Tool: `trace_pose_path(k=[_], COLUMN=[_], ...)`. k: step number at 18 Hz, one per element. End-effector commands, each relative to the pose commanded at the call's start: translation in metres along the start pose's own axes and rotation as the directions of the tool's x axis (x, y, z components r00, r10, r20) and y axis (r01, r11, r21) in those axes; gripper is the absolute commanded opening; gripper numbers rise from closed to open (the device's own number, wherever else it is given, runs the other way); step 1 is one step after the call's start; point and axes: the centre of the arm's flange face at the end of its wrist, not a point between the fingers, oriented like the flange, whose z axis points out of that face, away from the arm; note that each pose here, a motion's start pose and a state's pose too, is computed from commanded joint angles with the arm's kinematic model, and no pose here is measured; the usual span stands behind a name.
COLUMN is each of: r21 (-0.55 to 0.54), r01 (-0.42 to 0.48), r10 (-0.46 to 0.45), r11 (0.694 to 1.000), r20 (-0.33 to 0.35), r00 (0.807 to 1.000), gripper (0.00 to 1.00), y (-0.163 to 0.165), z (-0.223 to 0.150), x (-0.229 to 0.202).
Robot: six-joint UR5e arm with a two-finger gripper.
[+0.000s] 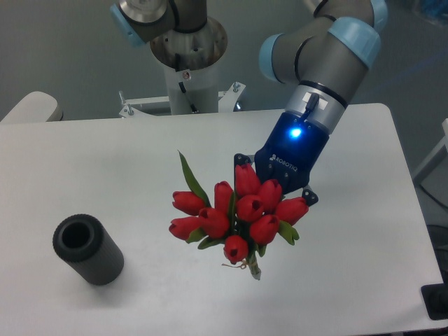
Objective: Place the flowers on the table
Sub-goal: 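Carry the red tulip bouquet in the gripper, tilting it downward, then lower the tulip bouquet until it lies flat on the table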
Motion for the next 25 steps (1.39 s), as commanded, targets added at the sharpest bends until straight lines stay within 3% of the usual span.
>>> trace_pose_path(k=[4,7,14,19,23,25], r21=[-0.144,-0.188,-0.355,-0.508,-0.635,-0.652], r01=[-0.06,-0.122,-0.241,-0.343,-0.321,-0.336], r10=[0.073,0.136,0.273,0.385,0.386,0.387], r11=[0.988,0.974,0.903,0.79,0.703,0.679], r20=[0.088,0.061,0.043,-0.023,-0.04,-0.071], r00=[0.993,0.989,0.961,0.922,0.922,0.919], gripper=[0.3,0.29,0.29,0.29,0.29,0.29], y=[0.008,0.023,0.055,0.073,0.101,0.114], z=[-0.002,0.007,0.007,0.022,0.021,0.024], x=[0.004,0.019,0.042,0.062,0.073,0.079])
